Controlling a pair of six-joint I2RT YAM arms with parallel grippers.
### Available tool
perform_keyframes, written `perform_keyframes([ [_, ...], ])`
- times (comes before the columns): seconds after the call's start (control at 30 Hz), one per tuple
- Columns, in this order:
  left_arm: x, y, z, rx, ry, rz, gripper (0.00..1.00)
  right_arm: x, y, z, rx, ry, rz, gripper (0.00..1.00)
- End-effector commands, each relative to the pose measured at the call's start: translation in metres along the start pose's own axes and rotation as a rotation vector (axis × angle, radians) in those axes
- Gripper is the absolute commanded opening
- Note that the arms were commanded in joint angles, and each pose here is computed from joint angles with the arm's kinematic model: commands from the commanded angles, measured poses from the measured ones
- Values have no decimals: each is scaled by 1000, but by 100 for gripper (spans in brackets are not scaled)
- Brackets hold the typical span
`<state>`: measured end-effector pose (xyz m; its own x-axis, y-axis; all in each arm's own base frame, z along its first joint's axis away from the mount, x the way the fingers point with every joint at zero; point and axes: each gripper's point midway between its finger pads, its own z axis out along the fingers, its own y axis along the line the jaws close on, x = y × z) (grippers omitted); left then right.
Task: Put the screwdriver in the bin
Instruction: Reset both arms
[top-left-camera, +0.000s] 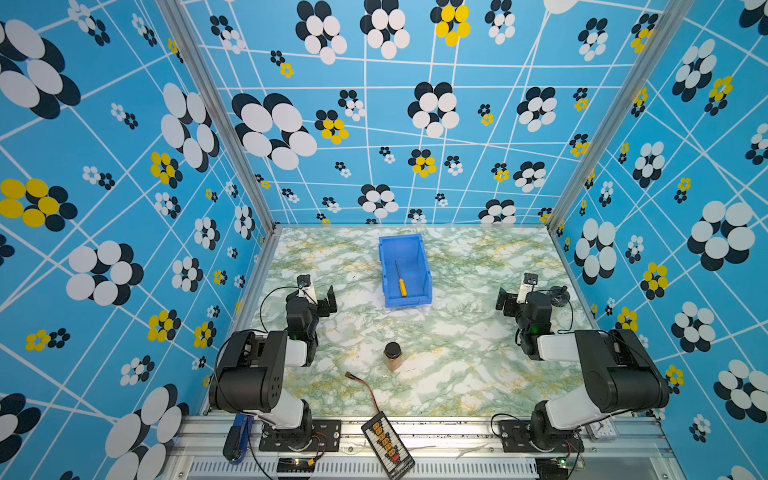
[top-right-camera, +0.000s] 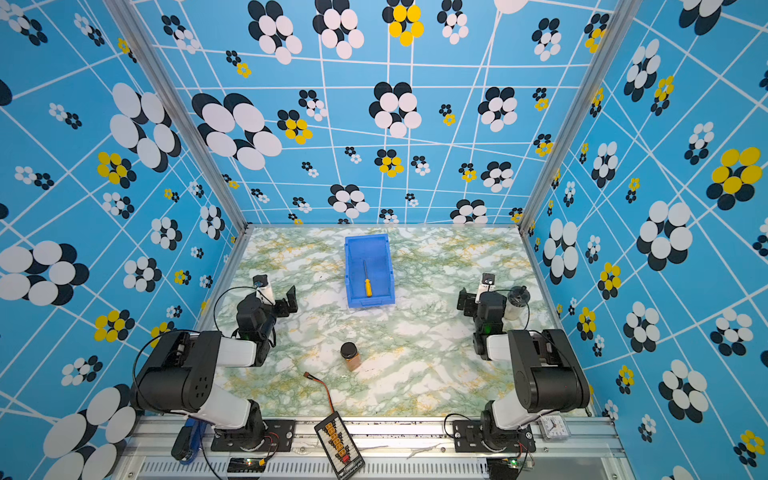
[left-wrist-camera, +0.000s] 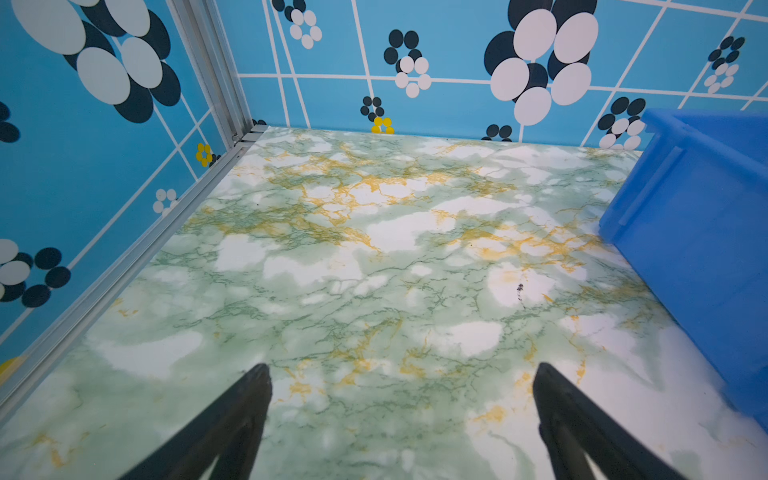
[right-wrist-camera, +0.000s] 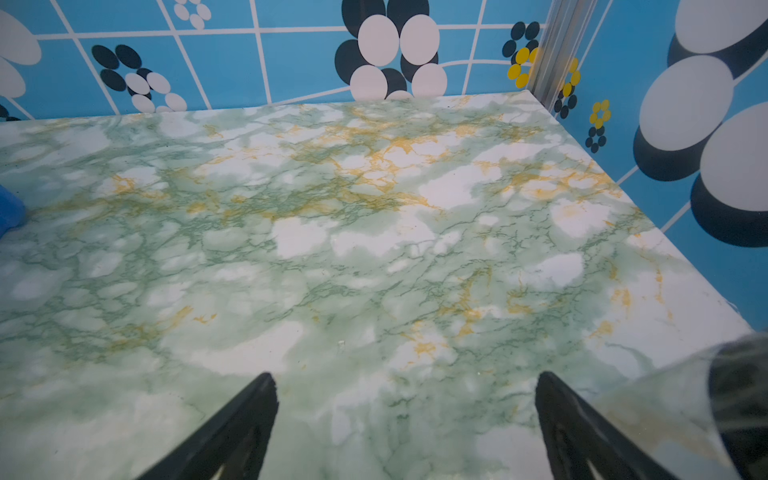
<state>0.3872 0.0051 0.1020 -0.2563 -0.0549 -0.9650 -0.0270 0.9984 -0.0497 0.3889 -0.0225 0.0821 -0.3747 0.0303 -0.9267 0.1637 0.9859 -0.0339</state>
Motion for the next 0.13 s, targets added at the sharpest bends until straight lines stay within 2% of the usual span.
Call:
perform_keyframes([
  [0.0, 1, 1, -1, -5, -7, 5, 99, -13, 1, 2, -8, -34, 4, 99],
  [0.1, 1, 1, -1, -6, -7, 5, 99, -13, 1, 2, -9, -37, 5, 99],
])
